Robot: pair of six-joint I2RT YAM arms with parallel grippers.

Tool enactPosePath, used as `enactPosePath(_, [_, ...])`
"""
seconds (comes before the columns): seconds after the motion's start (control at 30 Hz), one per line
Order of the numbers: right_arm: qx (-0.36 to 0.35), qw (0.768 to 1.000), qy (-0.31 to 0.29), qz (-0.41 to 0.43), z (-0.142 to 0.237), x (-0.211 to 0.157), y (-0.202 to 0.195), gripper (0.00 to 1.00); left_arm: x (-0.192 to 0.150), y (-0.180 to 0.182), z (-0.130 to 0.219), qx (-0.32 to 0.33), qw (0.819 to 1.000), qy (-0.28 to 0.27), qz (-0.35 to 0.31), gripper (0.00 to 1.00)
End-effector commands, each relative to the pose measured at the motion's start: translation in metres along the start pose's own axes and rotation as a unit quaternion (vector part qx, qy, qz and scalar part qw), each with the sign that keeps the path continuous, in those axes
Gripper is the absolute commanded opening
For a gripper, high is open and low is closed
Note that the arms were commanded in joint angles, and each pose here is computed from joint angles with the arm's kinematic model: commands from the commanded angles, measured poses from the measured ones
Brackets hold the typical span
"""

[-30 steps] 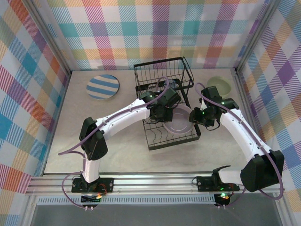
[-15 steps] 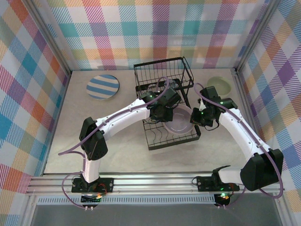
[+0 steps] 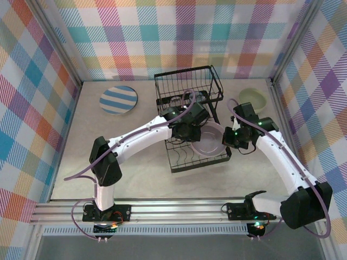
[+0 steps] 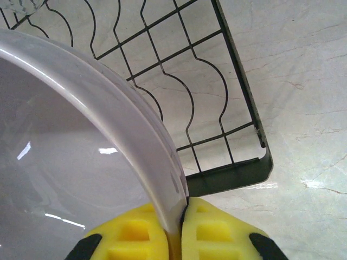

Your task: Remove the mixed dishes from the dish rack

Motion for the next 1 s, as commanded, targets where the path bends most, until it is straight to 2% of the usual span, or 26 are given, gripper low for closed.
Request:
enactPosePath(0.0, [0.016, 1.000, -0.006, -0.008, 0.010, -0.004, 0.004, 0.00, 0.022, -0.009, 0.030, -0.044, 0.998, -0.047, 0.015, 0.25])
enactPosePath(0.33, [0.002, 1.000, -0.027, 0.006, 0.013, 0.008, 0.001, 0.00, 0.031, -0.014, 0.032, -0.074, 0.996, -0.040, -0.005, 0.66])
enactPosePath(0.4, [0.000, 1.000, -0.029, 0.005, 0.014, 0.010, 0.001, 0.00, 0.036, -0.015, 0.037, -0.082, 0.996, -0.044, -0.012, 0.79])
enactPosePath(0.53, [-0.005, 0.999, -0.037, -0.002, 0.016, 0.014, -0.001, 0.00, 0.046, -0.015, 0.054, -0.093, 0.993, -0.064, -0.026, 1.00])
enactPosePath(0.7, [-0.023, 0.998, -0.055, -0.020, 0.023, 0.019, -0.012, 0.00, 0.052, -0.009, 0.078, -0.118, 0.989, -0.090, -0.027, 1.00])
enactPosePath(0.97, [-0.039, 0.991, -0.083, -0.101, 0.043, 0.024, -0.045, 0.00, 0.043, 0.011, 0.118, -0.167, 0.977, -0.132, -0.016, 1.00])
Point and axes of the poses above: each hand's point on the last joint's axis, 136 mm out from that joint toward the fingers, its own z axis back along the fingers, its own y axis along the line the jaws close on, x = y × z, the point moved 1 cm from there along z, back along the fingers, and after that the axes turned 1 degree about z, right-handed, at the moved point
